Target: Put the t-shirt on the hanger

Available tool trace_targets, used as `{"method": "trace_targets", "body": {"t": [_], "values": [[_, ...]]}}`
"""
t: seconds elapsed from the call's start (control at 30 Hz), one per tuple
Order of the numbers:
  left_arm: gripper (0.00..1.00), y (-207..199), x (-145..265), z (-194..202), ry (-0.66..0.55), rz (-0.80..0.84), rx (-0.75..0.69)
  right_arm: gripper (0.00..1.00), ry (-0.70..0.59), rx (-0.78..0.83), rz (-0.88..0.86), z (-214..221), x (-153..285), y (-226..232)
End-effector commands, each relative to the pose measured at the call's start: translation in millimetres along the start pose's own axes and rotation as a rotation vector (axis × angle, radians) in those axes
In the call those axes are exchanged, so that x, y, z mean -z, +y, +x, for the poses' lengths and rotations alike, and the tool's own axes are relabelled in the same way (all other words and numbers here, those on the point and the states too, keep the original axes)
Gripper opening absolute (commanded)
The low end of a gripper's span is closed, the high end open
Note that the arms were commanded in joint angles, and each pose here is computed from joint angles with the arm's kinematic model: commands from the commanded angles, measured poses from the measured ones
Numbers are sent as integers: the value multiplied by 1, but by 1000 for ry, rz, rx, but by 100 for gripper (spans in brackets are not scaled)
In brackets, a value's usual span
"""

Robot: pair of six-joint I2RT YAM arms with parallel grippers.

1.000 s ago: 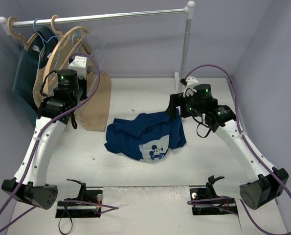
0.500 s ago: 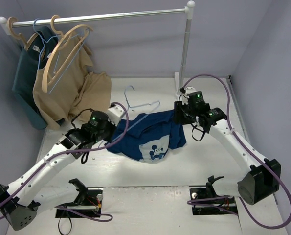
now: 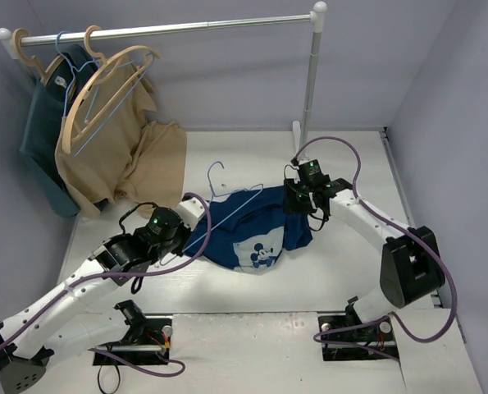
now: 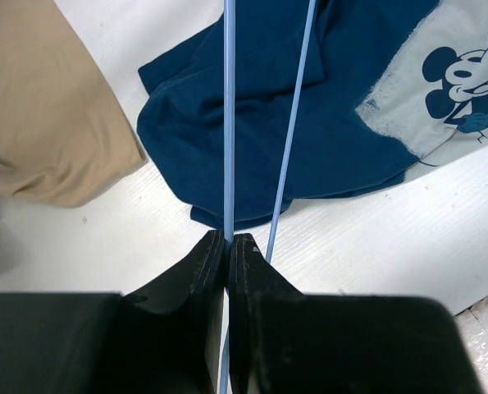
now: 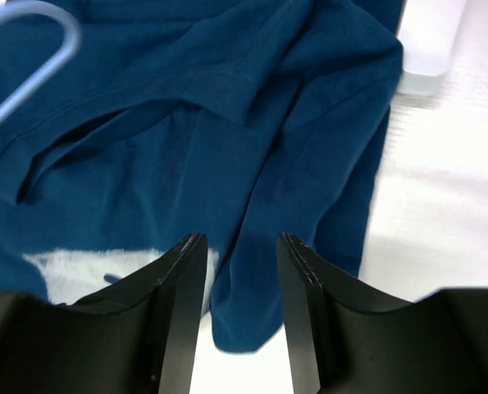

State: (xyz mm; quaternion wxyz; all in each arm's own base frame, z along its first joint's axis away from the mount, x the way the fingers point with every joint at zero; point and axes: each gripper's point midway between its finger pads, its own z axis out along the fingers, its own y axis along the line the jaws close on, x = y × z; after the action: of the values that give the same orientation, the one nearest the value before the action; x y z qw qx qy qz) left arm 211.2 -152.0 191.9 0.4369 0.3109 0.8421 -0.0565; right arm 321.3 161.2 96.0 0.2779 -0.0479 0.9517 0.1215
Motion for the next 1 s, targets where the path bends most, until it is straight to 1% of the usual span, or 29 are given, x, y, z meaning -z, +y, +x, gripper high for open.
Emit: {"method": "trace_targets", "body": {"t": [0.0, 0.13, 0.3, 0.37, 0.6, 0.8, 0.9, 0.97], "values": [[0, 7, 9, -13, -69, -38, 37, 41, -70, -8, -20, -19, -12, 9], [0, 6, 9, -3, -43, -30, 33, 42, -62, 10, -15, -22, -31, 9], [0, 8, 13, 1, -52, -41, 40, 43, -73, 24, -12, -28, -50, 9], [0, 8, 13, 2, -49, -41, 42, 43, -53, 26, -2, -26, -59, 7], [0, 7, 14, 2, -46, -33, 42, 42, -71, 26, 11, -41, -71, 9], [0, 7, 16, 6, -37, -33, 48, 39, -82, 26, 17, -50, -81, 10], [0, 7, 17, 6, -37, -31, 55, 35, -87, 26, 16, -55, -86, 11], [0, 5, 17, 8, -32, -23, 56, 30, -87, 24, 20, -59, -90, 11]]}}
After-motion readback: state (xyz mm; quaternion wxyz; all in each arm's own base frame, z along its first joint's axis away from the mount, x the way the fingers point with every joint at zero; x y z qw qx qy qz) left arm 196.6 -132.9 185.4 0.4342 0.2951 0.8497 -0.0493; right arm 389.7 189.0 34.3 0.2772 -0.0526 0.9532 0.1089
